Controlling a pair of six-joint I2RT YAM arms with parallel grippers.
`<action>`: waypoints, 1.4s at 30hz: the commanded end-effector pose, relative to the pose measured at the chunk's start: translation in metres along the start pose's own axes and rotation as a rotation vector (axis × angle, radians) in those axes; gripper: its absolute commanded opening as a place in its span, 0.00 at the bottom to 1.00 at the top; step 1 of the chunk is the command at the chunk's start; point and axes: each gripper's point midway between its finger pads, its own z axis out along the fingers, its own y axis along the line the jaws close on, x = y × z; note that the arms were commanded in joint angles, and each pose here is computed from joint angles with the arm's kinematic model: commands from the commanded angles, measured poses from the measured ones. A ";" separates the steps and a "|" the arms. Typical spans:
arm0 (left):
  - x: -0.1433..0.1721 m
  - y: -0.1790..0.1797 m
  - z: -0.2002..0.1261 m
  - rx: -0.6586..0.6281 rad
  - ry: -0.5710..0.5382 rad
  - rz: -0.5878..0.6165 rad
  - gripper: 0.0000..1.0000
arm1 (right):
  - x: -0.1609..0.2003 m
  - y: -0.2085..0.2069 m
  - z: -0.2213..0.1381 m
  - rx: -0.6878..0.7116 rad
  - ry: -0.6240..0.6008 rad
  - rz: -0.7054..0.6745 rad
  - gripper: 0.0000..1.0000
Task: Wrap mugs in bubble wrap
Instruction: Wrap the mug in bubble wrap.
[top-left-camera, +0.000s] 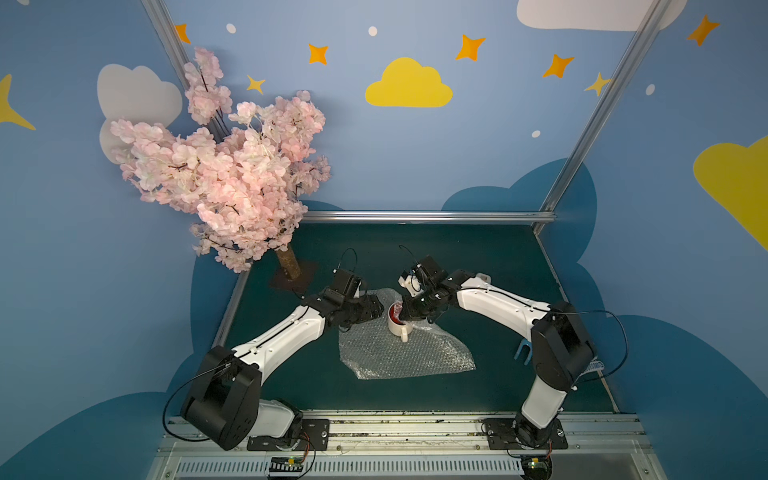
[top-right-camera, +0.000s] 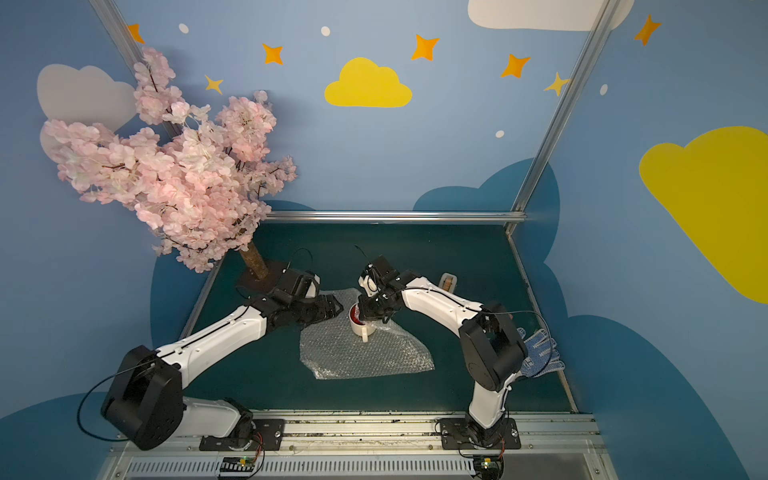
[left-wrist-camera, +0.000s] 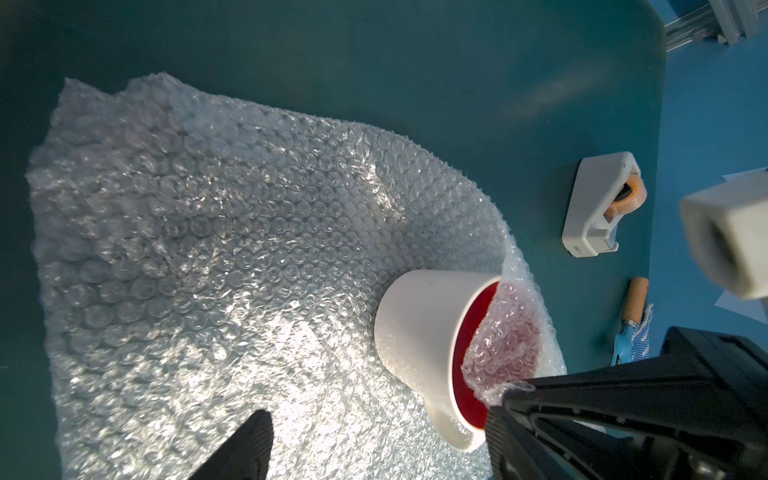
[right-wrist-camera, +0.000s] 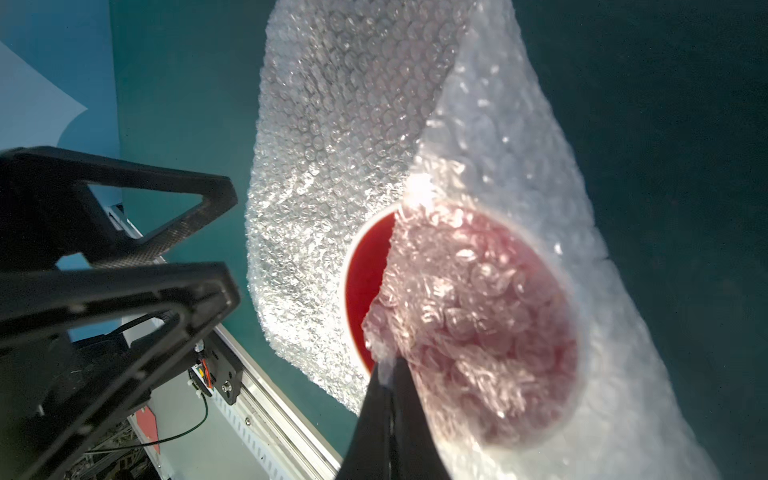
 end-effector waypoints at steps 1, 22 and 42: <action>-0.007 -0.019 0.003 0.060 -0.002 0.011 0.82 | -0.003 0.002 0.010 -0.019 -0.015 0.007 0.00; 0.000 -0.031 0.056 0.060 0.081 0.019 0.83 | 0.006 0.003 0.026 -0.053 -0.013 0.005 0.00; 0.013 -0.015 0.083 0.009 0.147 -0.002 0.83 | 0.032 -0.022 -0.056 0.098 -0.231 -0.021 0.52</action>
